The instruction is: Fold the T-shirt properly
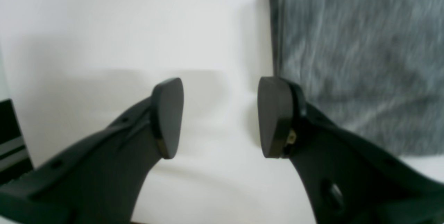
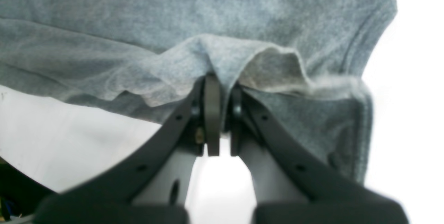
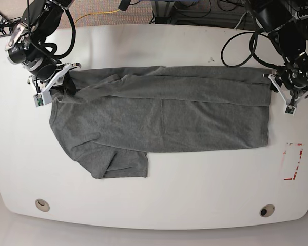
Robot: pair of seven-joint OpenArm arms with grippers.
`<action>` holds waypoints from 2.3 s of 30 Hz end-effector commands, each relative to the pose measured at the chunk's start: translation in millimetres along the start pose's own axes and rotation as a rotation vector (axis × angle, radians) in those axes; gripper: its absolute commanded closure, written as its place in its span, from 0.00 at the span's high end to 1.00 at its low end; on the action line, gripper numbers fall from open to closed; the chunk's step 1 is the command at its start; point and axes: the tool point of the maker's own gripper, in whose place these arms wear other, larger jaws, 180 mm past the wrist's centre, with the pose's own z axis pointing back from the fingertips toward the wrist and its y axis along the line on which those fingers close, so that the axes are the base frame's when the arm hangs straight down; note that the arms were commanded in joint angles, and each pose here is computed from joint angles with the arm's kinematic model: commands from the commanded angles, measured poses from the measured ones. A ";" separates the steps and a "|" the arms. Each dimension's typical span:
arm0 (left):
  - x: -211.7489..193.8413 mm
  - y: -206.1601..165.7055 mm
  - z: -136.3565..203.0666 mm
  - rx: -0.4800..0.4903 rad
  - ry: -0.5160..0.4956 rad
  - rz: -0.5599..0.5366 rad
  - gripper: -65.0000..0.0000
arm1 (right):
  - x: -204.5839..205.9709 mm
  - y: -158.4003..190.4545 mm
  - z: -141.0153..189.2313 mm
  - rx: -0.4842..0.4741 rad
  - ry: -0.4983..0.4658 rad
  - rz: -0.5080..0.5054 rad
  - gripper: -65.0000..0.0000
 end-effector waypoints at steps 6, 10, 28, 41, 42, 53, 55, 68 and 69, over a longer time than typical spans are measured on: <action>13.4 10.7 6.8 0.029 -0.043 -0.005 0.49 | 13.5 -26.8 -9.6 0.000 -0.017 -0.017 0.00; 19.0 13.0 13.4 0.046 -0.065 -0.014 0.49 | 18.0 -36.9 -14.1 0.000 -0.016 -0.031 0.00; 22.8 13.6 17.9 0.056 -0.081 -0.018 0.49 | 26.7 -94.0 -3.1 -0.073 0.036 -0.025 0.87; 22.5 -25.4 30.9 -0.016 -0.150 0.002 0.49 | -10.5 -133.3 21.1 -0.245 0.209 0.047 0.82; 20.3 -26.9 32.6 -0.018 -0.151 0.000 0.49 | -13.2 -135.1 21.0 -0.255 0.214 0.049 0.82; -6.4 -44.7 33.4 -0.067 -0.112 -0.021 0.49 | -43.1 -148.2 5.0 -0.256 0.225 -0.031 0.82; -6.2 -45.7 33.3 -0.069 -0.112 -0.021 0.49 | -47.0 -149.4 2.2 -0.250 0.220 -0.050 0.82; -13.7 -65.6 30.3 -0.113 -0.138 0.003 0.49 | -56.7 -142.6 -10.2 -0.222 0.218 -0.099 0.82; -14.4 -67.8 30.2 -0.119 -0.138 0.005 0.49 | -57.0 -142.1 -10.6 -0.221 0.218 -0.100 0.82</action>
